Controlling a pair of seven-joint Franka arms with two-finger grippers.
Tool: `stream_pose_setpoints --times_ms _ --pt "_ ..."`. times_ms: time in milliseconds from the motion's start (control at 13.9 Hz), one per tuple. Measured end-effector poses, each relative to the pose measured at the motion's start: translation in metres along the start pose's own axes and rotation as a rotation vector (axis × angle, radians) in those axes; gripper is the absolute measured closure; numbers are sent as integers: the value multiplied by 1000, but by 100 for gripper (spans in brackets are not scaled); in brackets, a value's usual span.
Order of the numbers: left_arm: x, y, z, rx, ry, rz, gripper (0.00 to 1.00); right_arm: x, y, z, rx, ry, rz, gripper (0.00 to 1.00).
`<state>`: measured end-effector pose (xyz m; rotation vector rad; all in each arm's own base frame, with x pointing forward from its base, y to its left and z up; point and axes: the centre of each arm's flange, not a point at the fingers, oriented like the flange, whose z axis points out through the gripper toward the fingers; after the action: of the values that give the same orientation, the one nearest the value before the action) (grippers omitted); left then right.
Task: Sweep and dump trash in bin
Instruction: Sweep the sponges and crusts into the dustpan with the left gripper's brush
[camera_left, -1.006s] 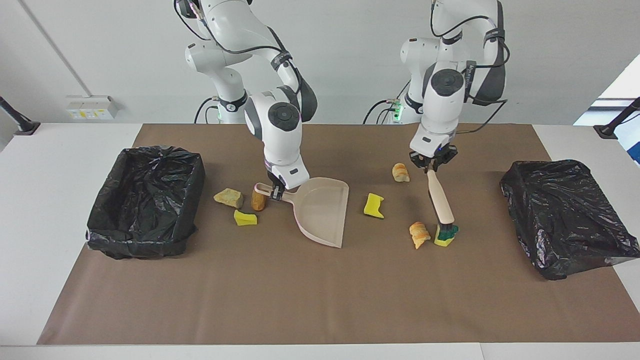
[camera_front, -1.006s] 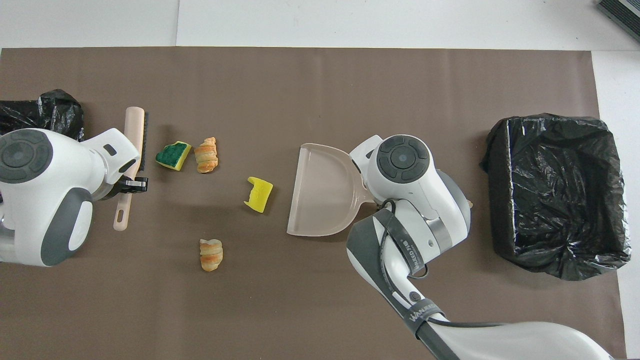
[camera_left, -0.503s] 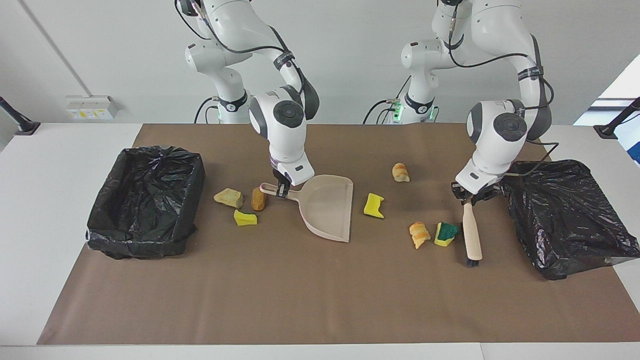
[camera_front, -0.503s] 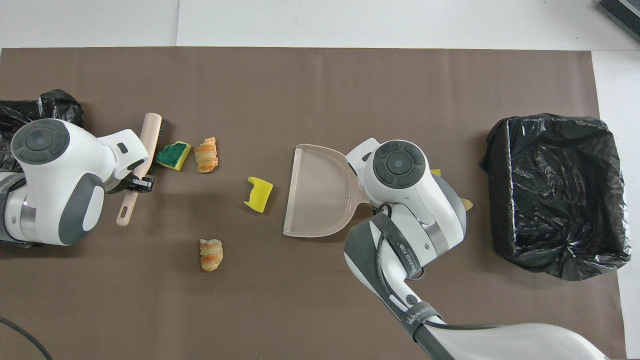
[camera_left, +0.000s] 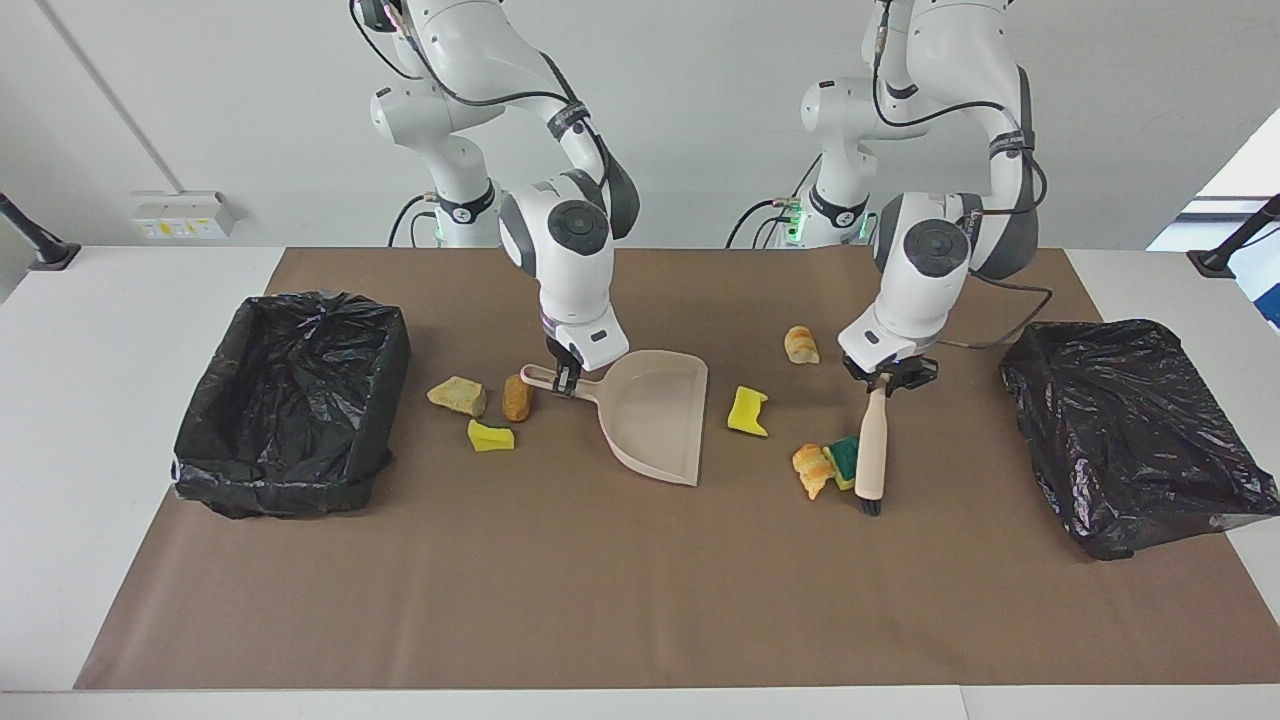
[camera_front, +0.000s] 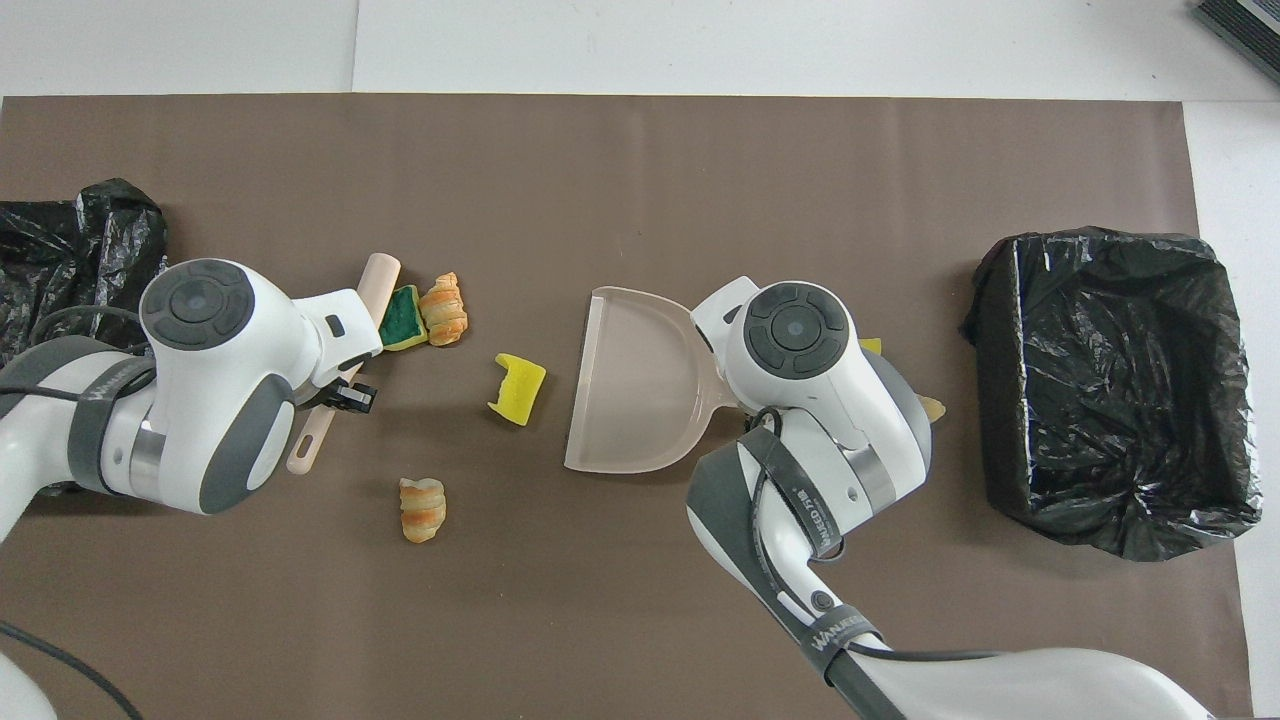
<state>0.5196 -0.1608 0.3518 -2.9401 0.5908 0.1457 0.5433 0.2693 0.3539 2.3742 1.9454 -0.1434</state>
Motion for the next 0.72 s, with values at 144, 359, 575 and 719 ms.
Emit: stream_pose_setpoints --times_ms 144,359,575,719 --pt "-4 37 -6 0 -2 -8 74 0 0 0 0 0 0 68" --pt "-9 90 -13 -27 2 -43 74 0 0 0 0 0 0 68" --pt "-15 132 -19 -53 3 -84 74 0 0 0 0 0 1 68" --pt "-19 153 -23 -71 3 -99 74 0 0 0 0 0 1 68"
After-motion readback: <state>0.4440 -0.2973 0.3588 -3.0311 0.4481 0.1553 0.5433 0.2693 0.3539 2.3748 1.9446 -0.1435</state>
